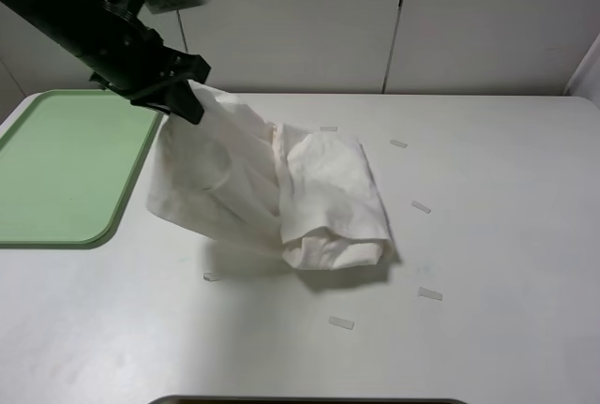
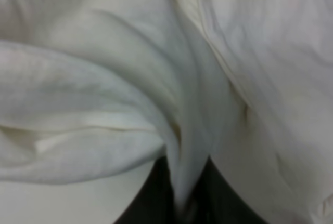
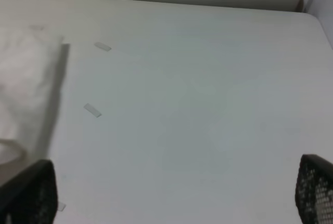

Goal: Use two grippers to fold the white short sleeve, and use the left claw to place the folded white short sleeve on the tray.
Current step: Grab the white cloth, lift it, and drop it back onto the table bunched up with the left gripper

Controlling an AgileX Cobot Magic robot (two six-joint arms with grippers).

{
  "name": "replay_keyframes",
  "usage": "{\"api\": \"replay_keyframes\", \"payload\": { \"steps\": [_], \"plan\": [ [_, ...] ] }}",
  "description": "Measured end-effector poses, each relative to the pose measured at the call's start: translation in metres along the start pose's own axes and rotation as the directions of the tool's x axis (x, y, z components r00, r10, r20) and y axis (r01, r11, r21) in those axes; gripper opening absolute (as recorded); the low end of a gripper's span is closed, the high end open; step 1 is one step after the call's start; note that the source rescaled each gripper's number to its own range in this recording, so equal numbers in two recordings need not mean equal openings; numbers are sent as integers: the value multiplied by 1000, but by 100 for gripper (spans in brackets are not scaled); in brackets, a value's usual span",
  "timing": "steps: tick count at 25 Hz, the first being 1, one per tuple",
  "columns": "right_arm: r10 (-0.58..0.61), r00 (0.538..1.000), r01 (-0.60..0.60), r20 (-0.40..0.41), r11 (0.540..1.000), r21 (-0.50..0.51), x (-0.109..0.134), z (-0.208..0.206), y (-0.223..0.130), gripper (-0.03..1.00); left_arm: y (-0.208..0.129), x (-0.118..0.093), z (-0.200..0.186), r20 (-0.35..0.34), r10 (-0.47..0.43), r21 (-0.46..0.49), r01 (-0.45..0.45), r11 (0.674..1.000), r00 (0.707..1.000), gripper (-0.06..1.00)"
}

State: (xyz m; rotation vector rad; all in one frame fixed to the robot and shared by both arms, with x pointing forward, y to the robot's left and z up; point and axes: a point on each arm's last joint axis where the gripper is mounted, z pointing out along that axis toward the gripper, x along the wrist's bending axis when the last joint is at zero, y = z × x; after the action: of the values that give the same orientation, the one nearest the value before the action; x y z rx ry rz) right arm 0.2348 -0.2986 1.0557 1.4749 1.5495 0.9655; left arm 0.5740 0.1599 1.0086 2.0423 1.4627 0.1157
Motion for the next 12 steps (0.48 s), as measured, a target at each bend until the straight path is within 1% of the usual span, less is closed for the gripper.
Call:
{"api": "replay_keyframes", "payload": {
  "steps": [1,3,5,7,8,10,12],
  "plan": [
    [0,1000,0,0,1000,0,0,0,0,100,0,8,-13,-9,13,8,-13,1000,1000,0],
    [0,1000,0,0,1000,0,0,0,0,100,-1,15,-27,-28,37,18,-37,999,999,0],
    [0,1000,0,0,1000,0,0,0,0,100,-3,21,-42,-61,79,46,-77,996,995,0],
    [0,1000,0,0,1000,0,0,0,0,100,-6,24,-50,-90,126,79,-120,990,988,0],
    [0,1000,0,0,1000,0,0,0,0,100,-6,24,-50,-90,126,79,-120,990,988,0],
    [0,1000,0,0,1000,0,0,0,0,100,-10,26,-53,-110,166,122,-153,981,980,0],
    [0,1000,0,0,1000,0,0,0,0,100,-11,27,-53,-114,177,136,-161,978,978,0]
  ]
}}
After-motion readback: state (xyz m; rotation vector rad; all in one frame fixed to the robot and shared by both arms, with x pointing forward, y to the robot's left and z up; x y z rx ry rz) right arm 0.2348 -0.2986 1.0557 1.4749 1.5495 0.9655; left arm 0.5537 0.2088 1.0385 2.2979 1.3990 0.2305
